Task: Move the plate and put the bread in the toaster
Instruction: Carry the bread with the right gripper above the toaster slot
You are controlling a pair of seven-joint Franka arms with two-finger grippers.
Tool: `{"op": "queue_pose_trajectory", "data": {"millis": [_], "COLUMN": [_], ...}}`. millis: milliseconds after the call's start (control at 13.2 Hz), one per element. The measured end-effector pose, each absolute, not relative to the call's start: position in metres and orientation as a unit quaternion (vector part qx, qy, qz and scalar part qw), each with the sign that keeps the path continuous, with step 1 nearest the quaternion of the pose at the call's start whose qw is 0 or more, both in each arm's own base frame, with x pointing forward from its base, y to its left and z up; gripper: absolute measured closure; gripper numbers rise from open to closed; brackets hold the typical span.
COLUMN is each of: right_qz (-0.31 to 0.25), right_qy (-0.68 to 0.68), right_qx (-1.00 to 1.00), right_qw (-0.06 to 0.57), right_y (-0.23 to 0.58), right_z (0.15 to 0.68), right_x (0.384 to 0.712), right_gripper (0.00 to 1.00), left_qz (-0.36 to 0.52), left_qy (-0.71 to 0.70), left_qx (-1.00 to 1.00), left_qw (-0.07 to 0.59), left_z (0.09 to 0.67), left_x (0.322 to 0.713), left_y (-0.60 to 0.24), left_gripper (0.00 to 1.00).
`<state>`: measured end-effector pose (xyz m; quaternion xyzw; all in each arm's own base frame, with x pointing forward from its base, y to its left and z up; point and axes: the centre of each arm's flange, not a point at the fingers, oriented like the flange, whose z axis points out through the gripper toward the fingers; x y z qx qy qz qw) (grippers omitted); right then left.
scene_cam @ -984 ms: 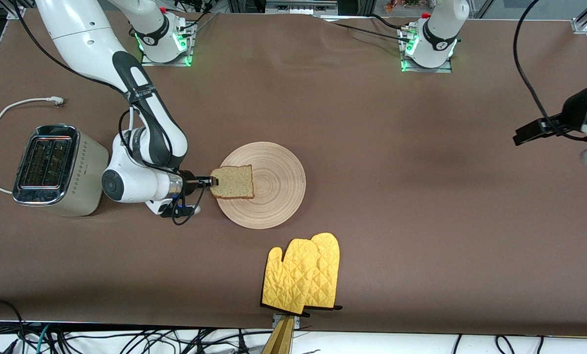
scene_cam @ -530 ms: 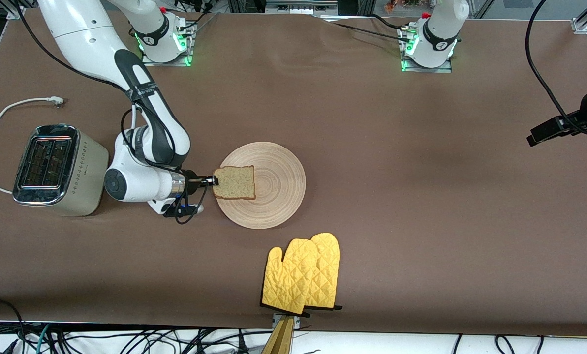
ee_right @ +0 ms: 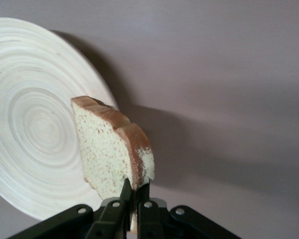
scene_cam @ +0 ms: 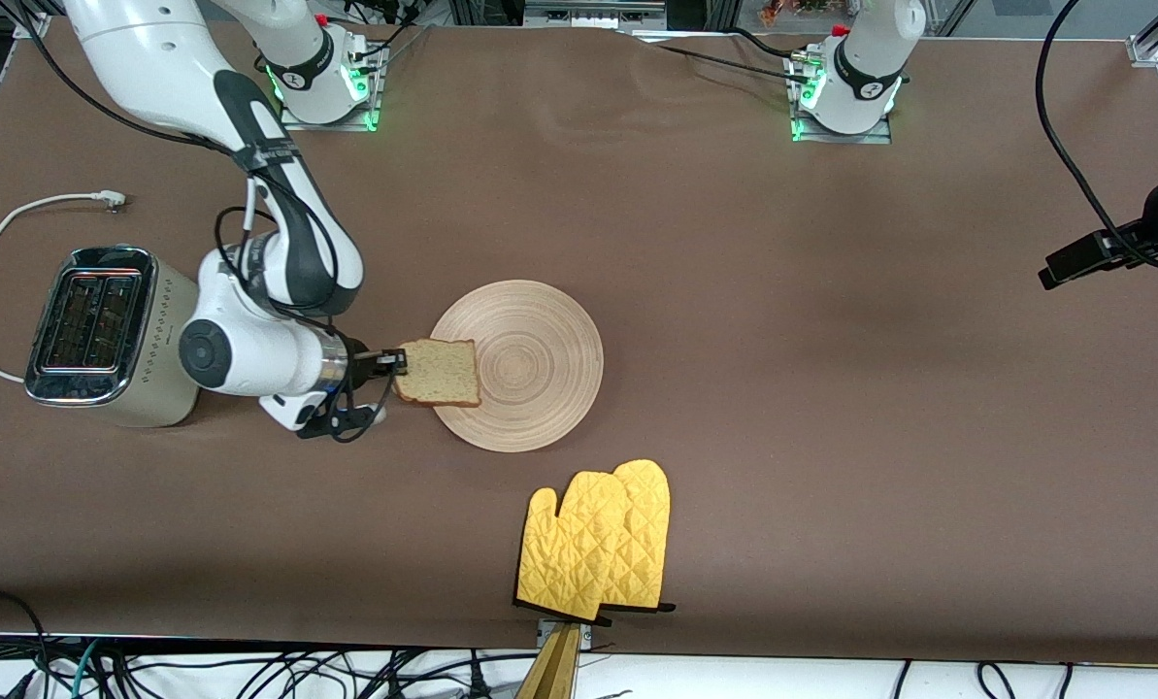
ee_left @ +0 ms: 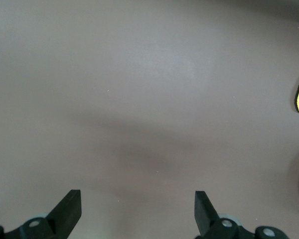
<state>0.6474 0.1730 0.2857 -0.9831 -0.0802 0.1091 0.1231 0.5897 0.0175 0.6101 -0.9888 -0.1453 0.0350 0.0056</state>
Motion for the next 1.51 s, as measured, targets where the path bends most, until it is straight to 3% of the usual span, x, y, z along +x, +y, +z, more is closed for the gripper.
{"op": "queue_pose_trajectory", "data": {"millis": [303, 681, 1059, 1513], "right_qz": [0.15, 0.154, 0.158, 0.169], "right_qy": [-0.04, -0.026, -0.012, -0.008], "right_qx": [-0.985, -0.987, -0.986, -0.981], "right_qw": [0.08, -0.025, -0.058, -0.092], "right_y": [0.068, -0.018, -0.143, -0.163], "right_z": [0.373, 0.461, 0.482, 0.486], "right_x": [0.668, 0.654, 0.633, 0.627], "right_gripper": [0.93, 0.93, 0.93, 0.93], "left_qz": [0.035, 0.036, 0.037, 0.037], "left_qy": [-0.145, -0.145, -0.145, -0.144], "left_qx": [-0.989, -0.989, -0.989, -0.989], "left_qw": [0.006, 0.006, 0.006, 0.006], "left_z": [0.61, 0.608, 0.608, 0.608], "left_x": [0.59, 0.591, 0.591, 0.591], "left_y": [0.018, 0.018, 0.017, 0.016], "left_gripper": [0.0, 0.0, 0.0, 0.0]}}
